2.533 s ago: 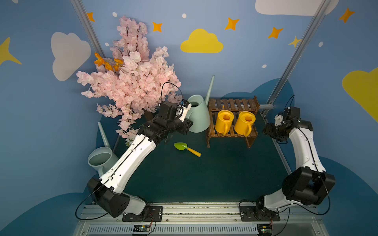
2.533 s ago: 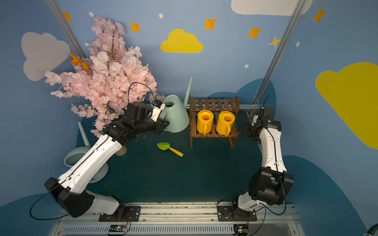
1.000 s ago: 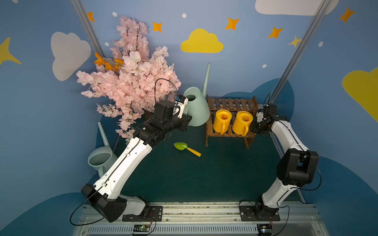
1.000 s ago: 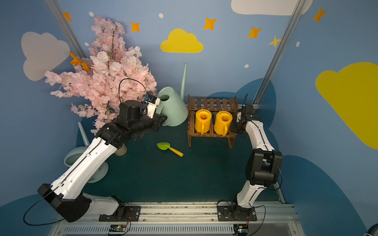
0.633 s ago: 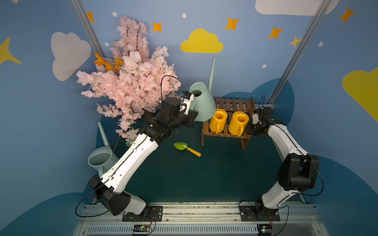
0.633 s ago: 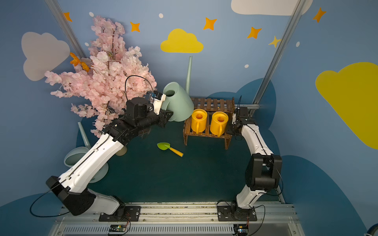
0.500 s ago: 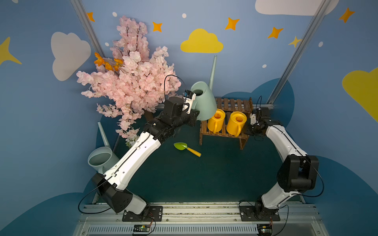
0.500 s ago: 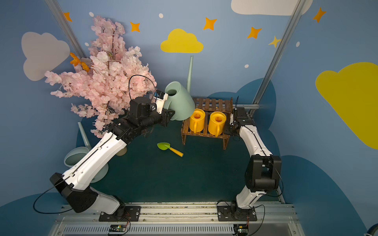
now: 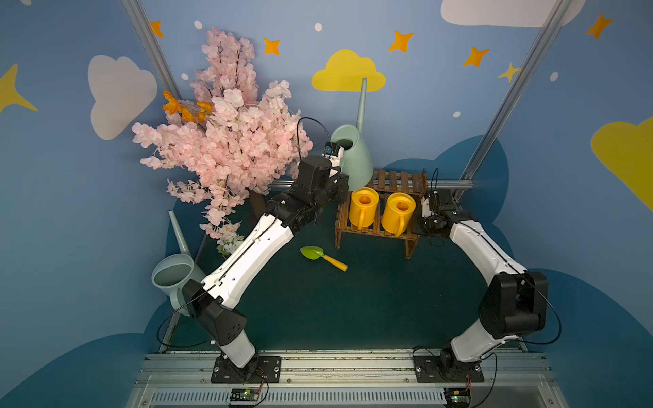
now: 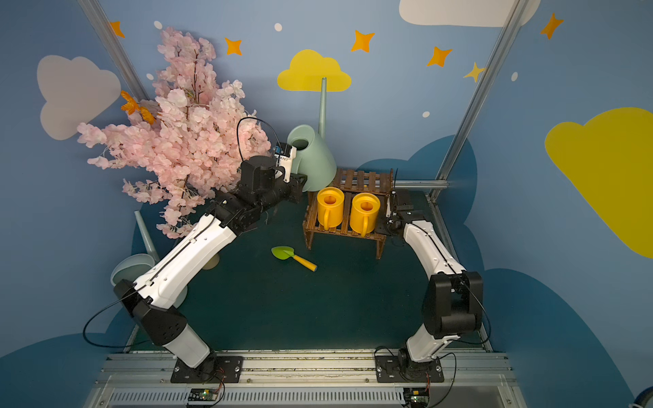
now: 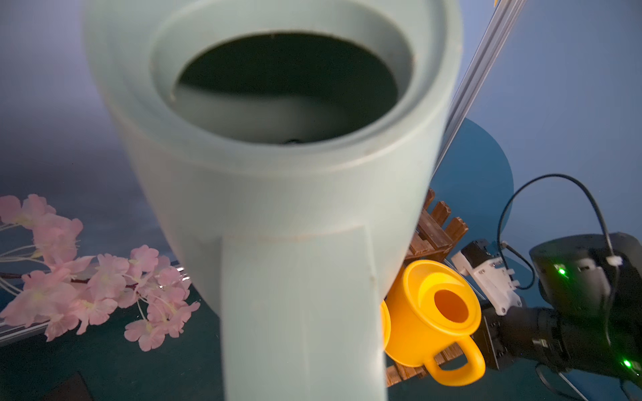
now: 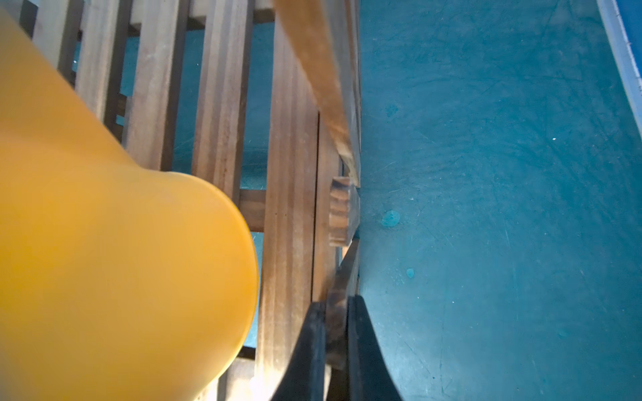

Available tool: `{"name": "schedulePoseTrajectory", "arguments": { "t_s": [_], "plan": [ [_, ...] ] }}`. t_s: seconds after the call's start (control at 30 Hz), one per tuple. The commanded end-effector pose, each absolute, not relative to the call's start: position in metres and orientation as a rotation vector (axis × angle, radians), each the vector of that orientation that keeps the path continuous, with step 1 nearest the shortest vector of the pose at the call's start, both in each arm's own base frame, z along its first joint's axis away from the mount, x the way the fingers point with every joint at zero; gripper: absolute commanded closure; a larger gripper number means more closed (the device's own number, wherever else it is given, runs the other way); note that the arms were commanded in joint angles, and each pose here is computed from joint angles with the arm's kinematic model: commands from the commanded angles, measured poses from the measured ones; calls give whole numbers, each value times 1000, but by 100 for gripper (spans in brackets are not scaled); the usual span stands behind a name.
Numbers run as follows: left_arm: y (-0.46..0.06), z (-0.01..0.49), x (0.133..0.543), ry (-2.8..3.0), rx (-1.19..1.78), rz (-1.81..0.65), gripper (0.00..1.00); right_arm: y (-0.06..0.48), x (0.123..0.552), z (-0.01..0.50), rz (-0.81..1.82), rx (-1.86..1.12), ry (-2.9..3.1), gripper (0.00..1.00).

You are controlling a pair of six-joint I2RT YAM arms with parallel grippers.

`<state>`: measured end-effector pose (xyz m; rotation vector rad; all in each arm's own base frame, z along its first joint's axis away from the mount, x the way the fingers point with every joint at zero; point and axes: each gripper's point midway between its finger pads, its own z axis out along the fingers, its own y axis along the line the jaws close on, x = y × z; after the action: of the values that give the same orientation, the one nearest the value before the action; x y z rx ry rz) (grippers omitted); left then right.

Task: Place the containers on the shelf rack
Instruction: Move the shelf to the center of the board.

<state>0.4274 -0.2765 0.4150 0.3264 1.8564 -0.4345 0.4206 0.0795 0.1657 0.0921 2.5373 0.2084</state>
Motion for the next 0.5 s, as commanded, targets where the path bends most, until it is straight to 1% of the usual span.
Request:
{"name": "schedulePoseTrajectory", "arguments": {
  "t_s": [0.0,0.13,0.3,0.47],
  "plan": [
    [-278,455,434,1735,300,-411,98,120,381,128,365,-10,2699,92],
    [-288,452,440,1748,304,-373,98,127,376,126,370,-21,2693,93],
    [-305,445,439,1761,335,-294,98,134,370,125,363,-41,2689,93],
    [-310,443,436,1779,325,-243,98,137,366,125,372,-53,2679,93]
  ]
}}
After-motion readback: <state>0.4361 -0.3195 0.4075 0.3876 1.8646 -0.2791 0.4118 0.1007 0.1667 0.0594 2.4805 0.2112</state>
